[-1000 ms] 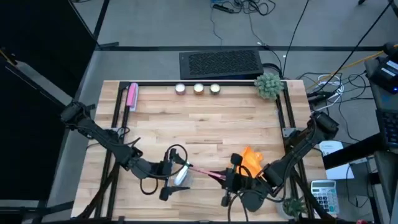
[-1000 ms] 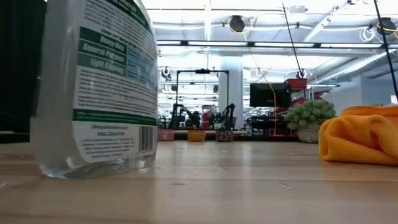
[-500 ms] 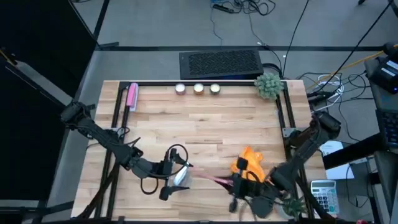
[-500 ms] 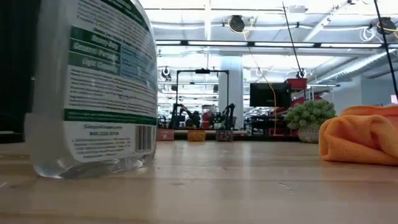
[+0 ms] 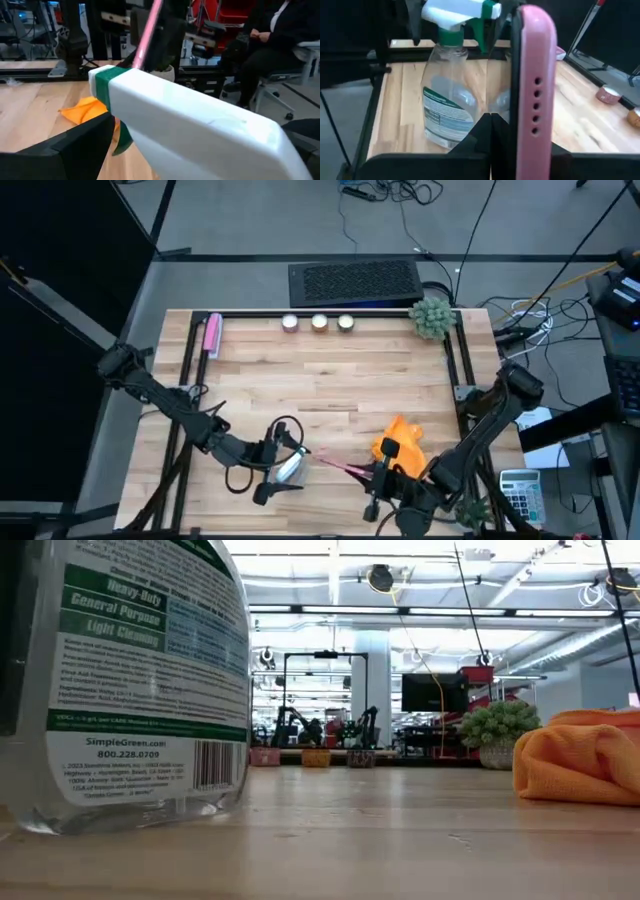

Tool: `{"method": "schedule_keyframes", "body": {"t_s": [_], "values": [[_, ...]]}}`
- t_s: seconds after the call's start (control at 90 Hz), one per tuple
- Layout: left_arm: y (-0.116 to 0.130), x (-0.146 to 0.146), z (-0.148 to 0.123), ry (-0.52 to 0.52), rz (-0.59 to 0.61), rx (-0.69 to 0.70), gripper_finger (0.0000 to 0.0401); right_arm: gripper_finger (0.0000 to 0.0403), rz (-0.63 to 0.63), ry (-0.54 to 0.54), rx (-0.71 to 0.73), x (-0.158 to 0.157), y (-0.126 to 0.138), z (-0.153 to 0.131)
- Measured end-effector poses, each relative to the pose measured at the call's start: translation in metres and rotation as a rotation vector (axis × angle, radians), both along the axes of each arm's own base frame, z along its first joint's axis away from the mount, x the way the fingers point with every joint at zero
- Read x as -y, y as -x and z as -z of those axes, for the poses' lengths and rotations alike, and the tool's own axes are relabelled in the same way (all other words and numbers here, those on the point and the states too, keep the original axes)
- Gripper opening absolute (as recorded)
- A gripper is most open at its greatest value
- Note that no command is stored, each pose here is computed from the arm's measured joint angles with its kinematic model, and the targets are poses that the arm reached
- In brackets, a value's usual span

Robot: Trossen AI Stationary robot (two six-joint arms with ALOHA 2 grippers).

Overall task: Apply microfiber cloth
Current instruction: Spray the front of the cellphone with a spray bottle

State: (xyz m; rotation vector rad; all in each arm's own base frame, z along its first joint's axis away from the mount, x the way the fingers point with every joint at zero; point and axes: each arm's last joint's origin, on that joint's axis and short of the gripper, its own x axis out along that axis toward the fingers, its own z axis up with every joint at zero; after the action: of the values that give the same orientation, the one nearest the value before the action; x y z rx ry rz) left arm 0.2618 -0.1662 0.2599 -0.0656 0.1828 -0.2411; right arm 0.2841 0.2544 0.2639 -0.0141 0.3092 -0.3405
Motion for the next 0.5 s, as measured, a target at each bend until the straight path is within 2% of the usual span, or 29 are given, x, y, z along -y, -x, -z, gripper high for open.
{"method": "schedule_keyframes", "body": {"t_s": [0.156, 0.344, 0.5], "values": [[0.0, -0.001, 0.0, -0.003, -0.024, 0.005, 0.0386, 0.0009, 0.055, 0.024, 0.058, 0.002, -0.017, 0.006], [0.0, -0.001, -0.001, -0.002, -0.03, 0.008, 0.0386, 0.0009, 0.062, 0.033, 0.072, 0.001, -0.017, 0.004], [-0.001, -0.003, 0.0, -0.006, -0.037, 0.0, 0.0386, 0.0009, 0.018, 0.027, 0.065, -0.004, -0.015, 0.003]]}}
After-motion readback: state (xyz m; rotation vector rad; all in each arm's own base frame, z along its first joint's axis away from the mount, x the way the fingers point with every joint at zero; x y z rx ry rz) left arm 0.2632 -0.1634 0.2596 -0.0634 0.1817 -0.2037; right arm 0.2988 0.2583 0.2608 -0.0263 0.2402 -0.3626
